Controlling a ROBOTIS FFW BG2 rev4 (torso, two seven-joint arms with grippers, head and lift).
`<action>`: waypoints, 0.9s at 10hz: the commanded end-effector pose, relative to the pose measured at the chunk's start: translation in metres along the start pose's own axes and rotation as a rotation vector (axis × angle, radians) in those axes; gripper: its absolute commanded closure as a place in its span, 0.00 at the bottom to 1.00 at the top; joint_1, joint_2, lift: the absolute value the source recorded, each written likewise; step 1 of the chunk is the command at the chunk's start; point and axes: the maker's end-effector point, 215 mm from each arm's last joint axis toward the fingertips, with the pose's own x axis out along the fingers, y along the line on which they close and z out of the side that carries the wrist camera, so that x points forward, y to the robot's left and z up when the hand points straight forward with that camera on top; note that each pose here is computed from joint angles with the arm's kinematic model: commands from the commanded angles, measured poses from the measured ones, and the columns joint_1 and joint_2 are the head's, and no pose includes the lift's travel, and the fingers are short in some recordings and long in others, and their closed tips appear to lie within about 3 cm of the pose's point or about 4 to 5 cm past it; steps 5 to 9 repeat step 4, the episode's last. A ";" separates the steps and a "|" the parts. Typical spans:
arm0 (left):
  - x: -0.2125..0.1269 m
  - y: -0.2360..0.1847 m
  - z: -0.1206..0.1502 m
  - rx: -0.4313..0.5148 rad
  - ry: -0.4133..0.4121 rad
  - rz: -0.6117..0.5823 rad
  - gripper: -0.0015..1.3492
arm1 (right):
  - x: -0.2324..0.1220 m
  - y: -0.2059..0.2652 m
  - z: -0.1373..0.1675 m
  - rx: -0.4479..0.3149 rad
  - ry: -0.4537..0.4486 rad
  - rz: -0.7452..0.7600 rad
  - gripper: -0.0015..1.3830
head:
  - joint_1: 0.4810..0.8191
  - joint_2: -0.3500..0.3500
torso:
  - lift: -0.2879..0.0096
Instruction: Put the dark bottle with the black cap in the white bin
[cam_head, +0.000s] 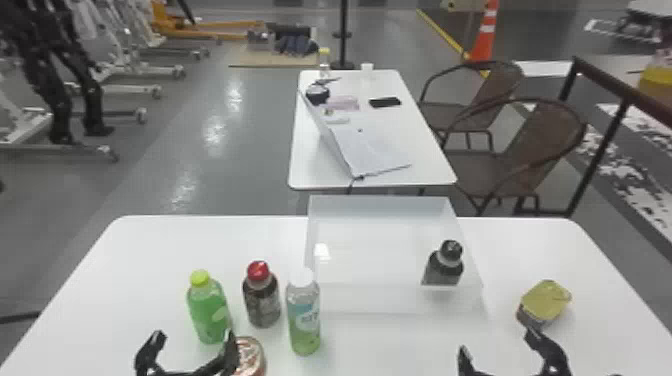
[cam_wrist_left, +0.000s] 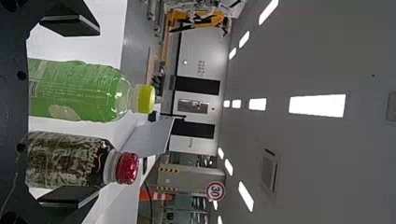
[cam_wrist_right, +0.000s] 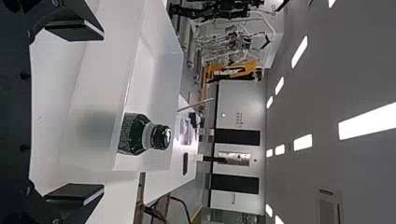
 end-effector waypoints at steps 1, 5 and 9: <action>0.000 0.000 -0.001 -0.003 0.002 0.003 0.08 | -0.005 0.000 -0.004 0.011 0.035 -0.023 0.10 | 0.20 0.50 | 0.63; 0.002 -0.003 0.001 -0.006 -0.001 -0.004 0.08 | -0.019 0.000 -0.006 0.000 0.091 -0.086 0.10 | 0.20 0.50 | 0.63; 0.002 -0.003 0.001 -0.006 -0.001 -0.004 0.08 | -0.019 0.000 -0.006 0.000 0.091 -0.086 0.10 | 0.20 0.50 | 0.63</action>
